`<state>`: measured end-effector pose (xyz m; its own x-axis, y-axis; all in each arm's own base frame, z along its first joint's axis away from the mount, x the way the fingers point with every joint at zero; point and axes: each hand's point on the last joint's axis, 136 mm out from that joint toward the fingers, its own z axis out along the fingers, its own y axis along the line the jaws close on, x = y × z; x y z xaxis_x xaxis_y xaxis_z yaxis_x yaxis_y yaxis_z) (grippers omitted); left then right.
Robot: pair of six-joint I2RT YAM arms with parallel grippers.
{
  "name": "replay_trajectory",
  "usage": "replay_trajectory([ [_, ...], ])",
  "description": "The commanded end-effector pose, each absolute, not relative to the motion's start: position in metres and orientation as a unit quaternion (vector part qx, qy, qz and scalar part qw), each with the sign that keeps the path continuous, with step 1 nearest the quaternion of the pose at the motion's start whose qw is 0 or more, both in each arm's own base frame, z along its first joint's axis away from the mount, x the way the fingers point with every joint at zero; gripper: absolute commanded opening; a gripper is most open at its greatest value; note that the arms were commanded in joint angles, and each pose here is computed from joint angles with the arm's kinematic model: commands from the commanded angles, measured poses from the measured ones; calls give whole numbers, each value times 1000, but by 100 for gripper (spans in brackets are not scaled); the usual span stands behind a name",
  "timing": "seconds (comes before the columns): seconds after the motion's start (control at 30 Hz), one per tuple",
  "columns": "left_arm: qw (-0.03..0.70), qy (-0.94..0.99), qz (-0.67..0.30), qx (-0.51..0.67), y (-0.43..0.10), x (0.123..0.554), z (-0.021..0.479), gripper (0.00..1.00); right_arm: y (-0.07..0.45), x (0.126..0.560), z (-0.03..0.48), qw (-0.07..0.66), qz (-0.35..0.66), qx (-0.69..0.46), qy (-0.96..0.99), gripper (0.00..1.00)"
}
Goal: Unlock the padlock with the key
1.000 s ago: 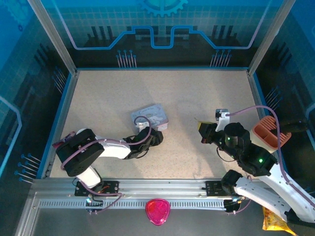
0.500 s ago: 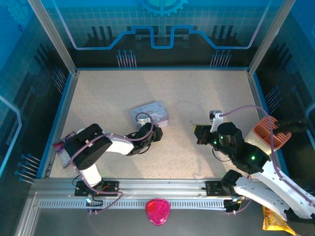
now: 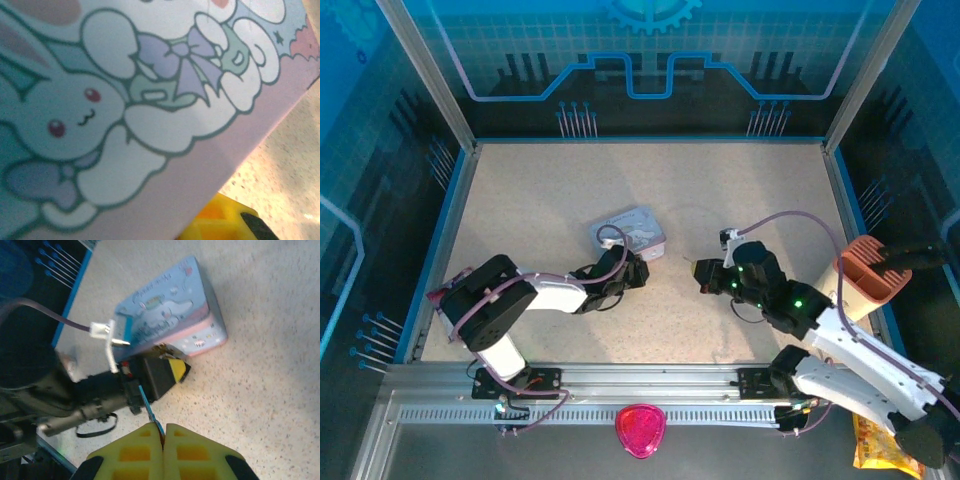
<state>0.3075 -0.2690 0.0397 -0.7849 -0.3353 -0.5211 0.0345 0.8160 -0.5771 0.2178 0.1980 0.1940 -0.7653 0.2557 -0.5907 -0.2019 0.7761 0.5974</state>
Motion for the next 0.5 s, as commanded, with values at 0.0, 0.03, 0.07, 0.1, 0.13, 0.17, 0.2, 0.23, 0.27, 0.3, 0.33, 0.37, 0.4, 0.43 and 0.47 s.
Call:
replay_trajectory([
  [0.0, 305, 885, -349, -48, -286, 307, 69, 5, 215, 220, 185, 291, 400, 41, 868, 0],
  [0.03, 302, 883, -356, -44, -286, 307, 72, 3, 215, 222, 177, 278, 401, 49, 872, 0],
  [0.07, 302, 881, -361, -41, -285, 306, 74, 2, 215, 223, 172, 270, 398, 52, 875, 0],
  [0.1, 301, 881, -362, -37, -284, 306, 76, 1, 214, 224, 165, 261, 390, 56, 881, 0],
  [0.13, 302, 881, -364, -29, -285, 305, 79, 0, 215, 224, 158, 252, 384, 56, 886, 0],
  [0.17, 301, 881, -366, -26, -285, 304, 80, 0, 216, 225, 155, 248, 384, 57, 888, 0],
  [0.2, 298, 879, -370, -22, -285, 304, 82, 0, 218, 225, 149, 241, 387, 57, 888, 0],
  [0.23, 295, 877, -378, -21, -286, 303, 83, 0, 221, 226, 145, 237, 394, 57, 886, 0],
  [0.27, 291, 875, -387, -21, -286, 303, 85, 0, 224, 227, 142, 233, 400, 57, 884, 0],
  [0.3, 288, 872, -395, -24, -286, 304, 86, 0, 228, 228, 138, 231, 409, 56, 881, 0],
  [0.33, 284, 870, -403, -28, -286, 304, 87, 0, 231, 228, 132, 225, 414, 57, 880, 0],
  [0.37, 281, 868, -409, -30, -287, 304, 88, 0, 234, 230, 131, 226, 423, 54, 876, 0],
  [0.4, 277, 866, -415, -36, -286, 305, 91, 0, 239, 231, 128, 225, 433, 48, 872, 0],
  [0.43, 271, 865, -420, -44, -286, 306, 94, 0, 241, 232, 124, 226, 438, 47, 869, 0],
  [0.47, 270, 863, -424, -50, -285, 307, 98, 0, 242, 234, 121, 226, 440, 49, 868, 0],
])
